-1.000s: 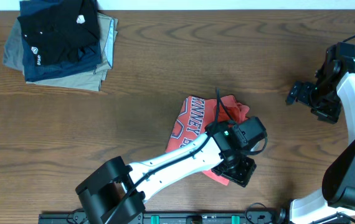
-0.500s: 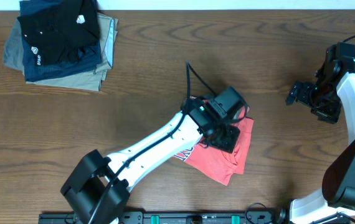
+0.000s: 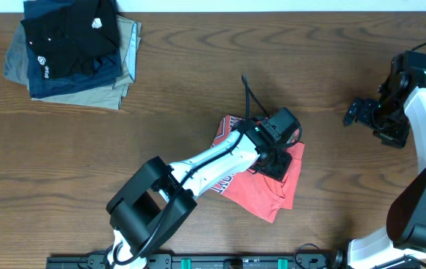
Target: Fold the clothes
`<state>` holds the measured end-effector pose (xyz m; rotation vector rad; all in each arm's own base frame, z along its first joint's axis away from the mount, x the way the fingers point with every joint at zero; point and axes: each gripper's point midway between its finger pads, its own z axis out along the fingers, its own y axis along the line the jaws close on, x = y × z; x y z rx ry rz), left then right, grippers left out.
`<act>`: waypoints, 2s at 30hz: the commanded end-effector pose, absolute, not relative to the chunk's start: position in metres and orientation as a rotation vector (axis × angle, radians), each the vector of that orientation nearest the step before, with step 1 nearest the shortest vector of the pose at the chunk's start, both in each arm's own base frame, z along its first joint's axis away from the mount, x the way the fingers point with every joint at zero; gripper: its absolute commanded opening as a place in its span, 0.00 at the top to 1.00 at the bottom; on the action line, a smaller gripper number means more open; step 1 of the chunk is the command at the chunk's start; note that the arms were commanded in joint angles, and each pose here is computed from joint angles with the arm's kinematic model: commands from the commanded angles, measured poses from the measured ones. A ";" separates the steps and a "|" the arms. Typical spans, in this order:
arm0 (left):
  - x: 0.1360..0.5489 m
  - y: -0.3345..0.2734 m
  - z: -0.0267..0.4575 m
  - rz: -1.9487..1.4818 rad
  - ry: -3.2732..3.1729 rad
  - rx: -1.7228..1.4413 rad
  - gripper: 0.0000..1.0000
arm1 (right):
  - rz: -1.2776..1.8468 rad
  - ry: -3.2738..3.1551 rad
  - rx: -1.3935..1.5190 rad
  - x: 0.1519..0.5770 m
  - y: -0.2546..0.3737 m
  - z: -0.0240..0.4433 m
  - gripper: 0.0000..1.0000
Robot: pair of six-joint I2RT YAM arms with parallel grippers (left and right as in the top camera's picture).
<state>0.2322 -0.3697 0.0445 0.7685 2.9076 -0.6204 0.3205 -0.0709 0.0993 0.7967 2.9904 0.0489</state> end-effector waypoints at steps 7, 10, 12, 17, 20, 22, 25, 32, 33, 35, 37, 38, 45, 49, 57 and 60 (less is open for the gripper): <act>0.234 -0.384 0.039 -0.633 2.860 0.817 0.61 | 0.055 2.978 0.799 0.322 -0.071 0.103 0.01; 0.235 -0.385 0.035 -0.632 2.860 0.818 0.87 | 0.055 2.978 0.799 0.322 -0.071 0.103 0.01; 0.236 -0.387 0.039 -0.641 2.848 0.817 0.93 | 0.055 2.978 0.799 0.322 -0.071 0.103 0.01; 0.239 -0.389 0.064 -0.672 2.787 0.809 0.94 | 0.055 2.978 0.799 0.322 -0.071 0.103 0.01; 0.246 -0.387 0.079 -0.652 2.742 0.784 0.94 | 0.055 2.978 0.799 0.322 -0.071 0.103 0.01; 0.247 -0.388 0.082 -0.662 2.732 0.778 0.94 | 0.055 2.978 0.799 0.322 -0.071 0.103 0.01; 0.245 -0.390 0.080 -0.666 2.744 0.761 0.94 | 0.055 2.978 0.799 0.322 -0.071 0.103 0.01; 0.220 -0.418 0.069 -0.700 2.708 0.861 0.94 | 0.055 2.978 0.799 0.322 -0.071 0.103 0.01; 0.213 -0.424 0.065 -0.705 2.702 0.888 0.94 | 0.055 2.978 0.799 0.322 -0.071 0.103 0.01; 0.204 -0.431 0.058 -0.693 2.697 0.923 0.94 | 0.055 2.978 0.799 0.322 -0.071 0.103 0.01; 0.202 -0.431 0.050 -0.634 2.706 0.902 0.92 | 0.055 2.978 0.799 0.322 -0.071 0.103 0.01; 0.202 -0.430 0.047 -0.614 2.705 0.904 0.89 | 0.055 2.978 0.799 0.322 -0.071 0.103 0.01; 0.215 -0.421 0.081 -0.629 2.657 0.847 0.54 | 0.055 2.978 0.799 0.322 -0.071 0.103 0.01; 0.238 -0.408 0.112 -0.653 2.613 0.753 0.38 | 0.055 2.978 0.799 0.322 -0.071 0.103 0.01; 0.283 -0.374 0.097 -0.612 2.707 0.492 0.38 | 0.055 2.978 0.799 0.322 -0.071 0.103 0.01; 0.283 -0.374 0.085 -0.622 2.743 0.495 0.38 | 0.055 2.978 0.799 0.322 -0.071 0.103 0.01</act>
